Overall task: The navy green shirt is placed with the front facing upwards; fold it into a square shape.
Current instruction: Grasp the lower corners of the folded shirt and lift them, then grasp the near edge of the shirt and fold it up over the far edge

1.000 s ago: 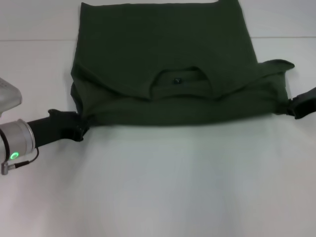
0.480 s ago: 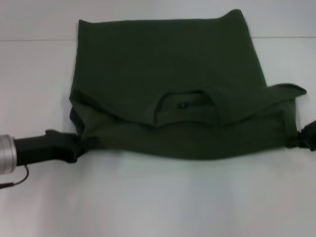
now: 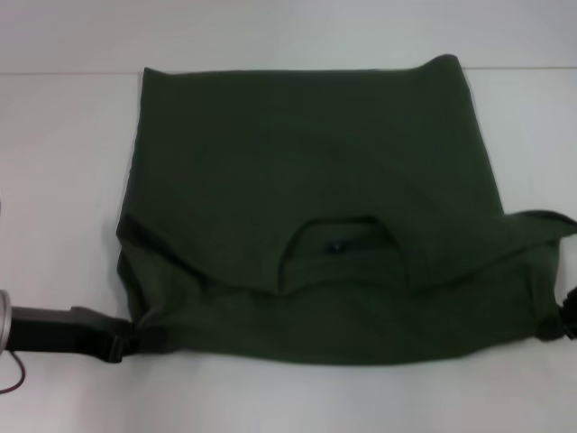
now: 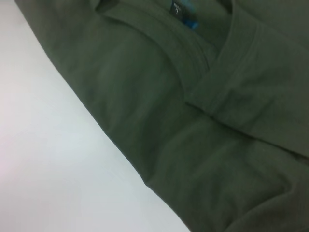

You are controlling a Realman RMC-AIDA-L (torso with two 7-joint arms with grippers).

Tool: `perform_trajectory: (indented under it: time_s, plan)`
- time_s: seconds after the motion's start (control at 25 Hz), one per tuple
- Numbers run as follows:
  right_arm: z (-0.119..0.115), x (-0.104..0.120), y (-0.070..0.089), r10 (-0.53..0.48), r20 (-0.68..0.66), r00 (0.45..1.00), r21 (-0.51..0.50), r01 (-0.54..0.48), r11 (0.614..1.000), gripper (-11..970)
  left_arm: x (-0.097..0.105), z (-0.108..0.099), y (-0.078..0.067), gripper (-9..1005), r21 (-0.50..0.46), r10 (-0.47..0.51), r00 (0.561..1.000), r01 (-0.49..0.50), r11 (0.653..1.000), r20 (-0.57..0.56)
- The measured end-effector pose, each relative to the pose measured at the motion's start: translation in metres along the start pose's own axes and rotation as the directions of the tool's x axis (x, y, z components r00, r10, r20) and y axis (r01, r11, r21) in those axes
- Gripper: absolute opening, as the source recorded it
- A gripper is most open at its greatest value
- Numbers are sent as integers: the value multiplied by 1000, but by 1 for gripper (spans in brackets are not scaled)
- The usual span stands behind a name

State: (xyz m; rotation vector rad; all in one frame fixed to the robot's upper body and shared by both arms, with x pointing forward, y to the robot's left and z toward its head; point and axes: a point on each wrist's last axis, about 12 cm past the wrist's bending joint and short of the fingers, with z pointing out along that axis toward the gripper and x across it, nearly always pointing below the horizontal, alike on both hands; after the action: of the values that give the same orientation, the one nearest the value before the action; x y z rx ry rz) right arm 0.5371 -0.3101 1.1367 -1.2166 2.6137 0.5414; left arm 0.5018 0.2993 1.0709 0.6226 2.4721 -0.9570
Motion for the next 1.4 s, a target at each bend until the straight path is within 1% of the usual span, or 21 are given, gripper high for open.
perform_trajectory:
  time_s: [0.2, 0.36, 0.52, 0.72, 1.0, 1.24, 1.4]
  plan:
    - [0, 7, 5, -7, -58, 998, -37, 5, 999, 117, 4, -11, -5, 74, 16, -55, 995, 56, 998, -83]
    - [3, 11, 11, -24, -109, 994, -76, 16, 997, 117, 6, -19, -9, 72, 38, -87, 983, 94, 995, -162]
    - [-1, 15, 15, -44, -123, 991, -98, 32, 995, 116, 4, -29, -12, 71, 64, -93, 979, 106, 992, -181]
    - [-20, 14, 12, -72, -81, 994, -24, 70, 997, 116, -4, -46, -11, 71, 96, -111, 983, 126, 987, -149]
    - [-42, 5, 11, -140, -12, 990, 57, 141, 988, 117, -23, -57, -11, 71, 129, -105, 993, 110, 986, -44]
    - [-61, -5, 11, -185, 41, 982, 135, 178, 975, 113, -43, -59, -11, 71, 165, -83, 995, 74, 983, 47]
    - [-75, -11, 11, -214, 89, 973, 216, 191, 957, 111, -55, -56, -11, 71, 165, -68, 993, 51, 985, 98]
